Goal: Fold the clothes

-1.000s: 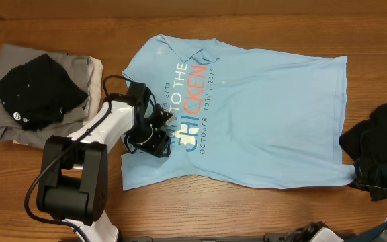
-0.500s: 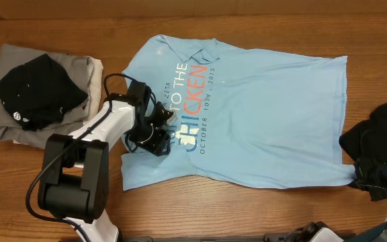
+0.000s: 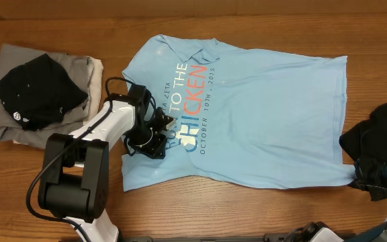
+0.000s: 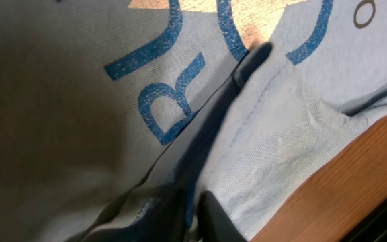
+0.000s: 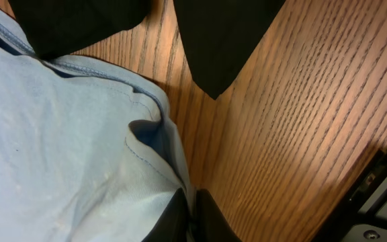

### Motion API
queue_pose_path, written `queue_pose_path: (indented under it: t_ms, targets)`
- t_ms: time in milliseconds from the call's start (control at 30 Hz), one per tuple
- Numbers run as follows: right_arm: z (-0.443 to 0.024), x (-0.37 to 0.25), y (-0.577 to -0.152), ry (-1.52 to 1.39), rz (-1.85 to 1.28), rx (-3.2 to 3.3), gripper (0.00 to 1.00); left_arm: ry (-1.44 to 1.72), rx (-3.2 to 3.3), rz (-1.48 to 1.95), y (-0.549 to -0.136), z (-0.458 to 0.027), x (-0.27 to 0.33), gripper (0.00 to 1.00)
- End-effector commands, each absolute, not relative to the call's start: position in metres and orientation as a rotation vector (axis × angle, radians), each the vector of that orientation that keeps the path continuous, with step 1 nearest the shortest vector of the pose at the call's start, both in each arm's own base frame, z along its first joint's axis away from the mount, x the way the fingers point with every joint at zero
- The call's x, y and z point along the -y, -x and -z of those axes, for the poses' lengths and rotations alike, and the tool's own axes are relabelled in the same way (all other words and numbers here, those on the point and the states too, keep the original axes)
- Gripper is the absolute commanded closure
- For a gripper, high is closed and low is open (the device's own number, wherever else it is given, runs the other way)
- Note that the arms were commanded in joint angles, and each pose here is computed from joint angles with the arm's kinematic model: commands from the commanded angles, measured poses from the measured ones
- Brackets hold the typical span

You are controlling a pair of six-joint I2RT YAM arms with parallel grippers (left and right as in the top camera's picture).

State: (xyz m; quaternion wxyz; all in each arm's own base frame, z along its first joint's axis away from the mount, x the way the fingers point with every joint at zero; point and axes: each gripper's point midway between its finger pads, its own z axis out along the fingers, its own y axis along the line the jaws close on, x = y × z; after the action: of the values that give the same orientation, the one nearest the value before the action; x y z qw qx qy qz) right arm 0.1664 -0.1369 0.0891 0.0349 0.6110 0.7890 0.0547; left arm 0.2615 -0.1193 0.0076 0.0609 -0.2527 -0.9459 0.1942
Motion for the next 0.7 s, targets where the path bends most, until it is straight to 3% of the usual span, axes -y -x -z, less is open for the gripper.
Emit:
queue_pose_path:
  t_ms: [0,600,667]
  targets:
    - [-0.096,0.142,-0.171,-1.851,-0.152,-2.411,0.94,0.768,2.844,-0.615,-0.262,-0.007,0.123,0.96]
    - [-0.096,0.143,-0.171,-1.85,-0.151,-2.412,0.94,0.771,2.875,-0.635,-0.296,-0.071,0.132,0.96]
    - [-0.096,0.142,-0.171,-1.85,-0.152,-2.412,0.94,0.766,2.869,-0.634,-0.295,-0.072,0.132,0.92]
